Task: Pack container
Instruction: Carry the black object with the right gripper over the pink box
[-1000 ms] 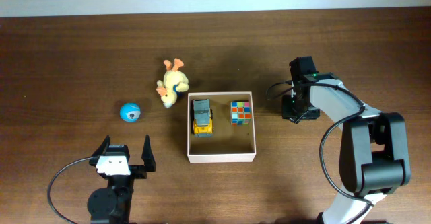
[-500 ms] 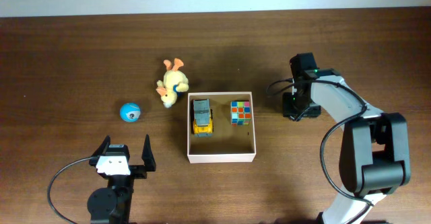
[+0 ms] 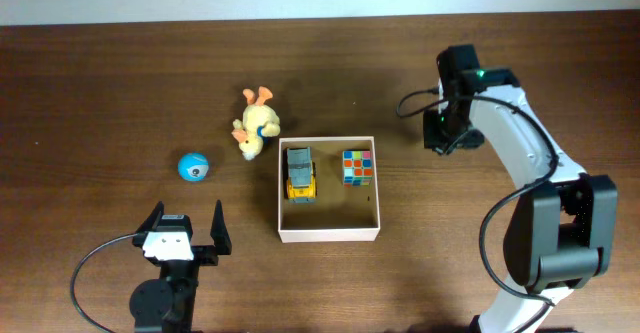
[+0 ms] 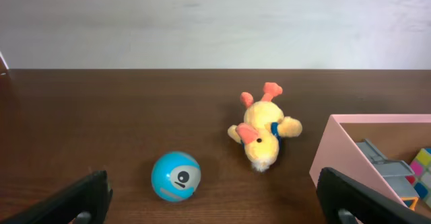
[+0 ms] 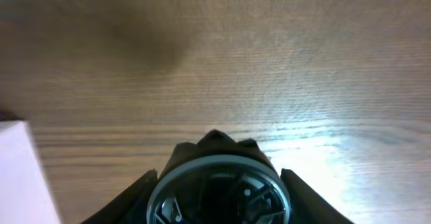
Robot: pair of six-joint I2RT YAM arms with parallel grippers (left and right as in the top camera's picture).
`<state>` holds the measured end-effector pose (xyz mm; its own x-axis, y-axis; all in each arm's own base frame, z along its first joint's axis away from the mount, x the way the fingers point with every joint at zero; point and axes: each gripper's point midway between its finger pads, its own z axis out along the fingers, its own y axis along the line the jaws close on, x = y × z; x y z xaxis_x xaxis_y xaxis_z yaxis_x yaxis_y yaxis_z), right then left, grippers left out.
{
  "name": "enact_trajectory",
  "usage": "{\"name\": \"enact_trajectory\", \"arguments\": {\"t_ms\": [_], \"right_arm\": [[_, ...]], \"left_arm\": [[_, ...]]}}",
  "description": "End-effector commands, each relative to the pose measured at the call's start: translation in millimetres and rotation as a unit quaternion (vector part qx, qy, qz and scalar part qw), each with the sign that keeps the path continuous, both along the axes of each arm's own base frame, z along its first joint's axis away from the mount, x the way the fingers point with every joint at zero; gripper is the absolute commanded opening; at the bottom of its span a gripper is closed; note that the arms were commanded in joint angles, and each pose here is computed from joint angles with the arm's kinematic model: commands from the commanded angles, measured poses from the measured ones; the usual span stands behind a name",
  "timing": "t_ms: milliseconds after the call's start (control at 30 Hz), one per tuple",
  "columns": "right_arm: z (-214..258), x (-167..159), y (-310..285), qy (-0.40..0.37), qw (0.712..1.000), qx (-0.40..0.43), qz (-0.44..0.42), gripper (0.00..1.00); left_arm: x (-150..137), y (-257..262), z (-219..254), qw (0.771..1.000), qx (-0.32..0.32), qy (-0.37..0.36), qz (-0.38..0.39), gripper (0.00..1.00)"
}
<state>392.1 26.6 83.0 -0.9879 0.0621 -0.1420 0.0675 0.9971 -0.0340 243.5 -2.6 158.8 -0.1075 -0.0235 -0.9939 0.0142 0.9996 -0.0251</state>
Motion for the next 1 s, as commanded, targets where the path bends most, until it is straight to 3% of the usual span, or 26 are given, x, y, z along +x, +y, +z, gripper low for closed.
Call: {"name": "enact_trajectory", "arguments": {"t_ms": [0, 467, 967], "right_arm": [[25, 16, 7, -0.024, 0.999, 0.013, 0.016, 0.51], [81, 20, 82, -0.063, 0.992, 0.020, 0.111, 0.52], [82, -23, 189, -0.057, 0.969, 0.050, 0.237, 0.52]], "left_arm": [[0, -1, -3, 1.000, -0.004, 0.002, -0.003, 0.99], [0, -1, -3, 1.000, -0.004, 0.002, -0.003, 0.99], [0, -1, -3, 1.000, -0.004, 0.002, -0.003, 0.99]]}}
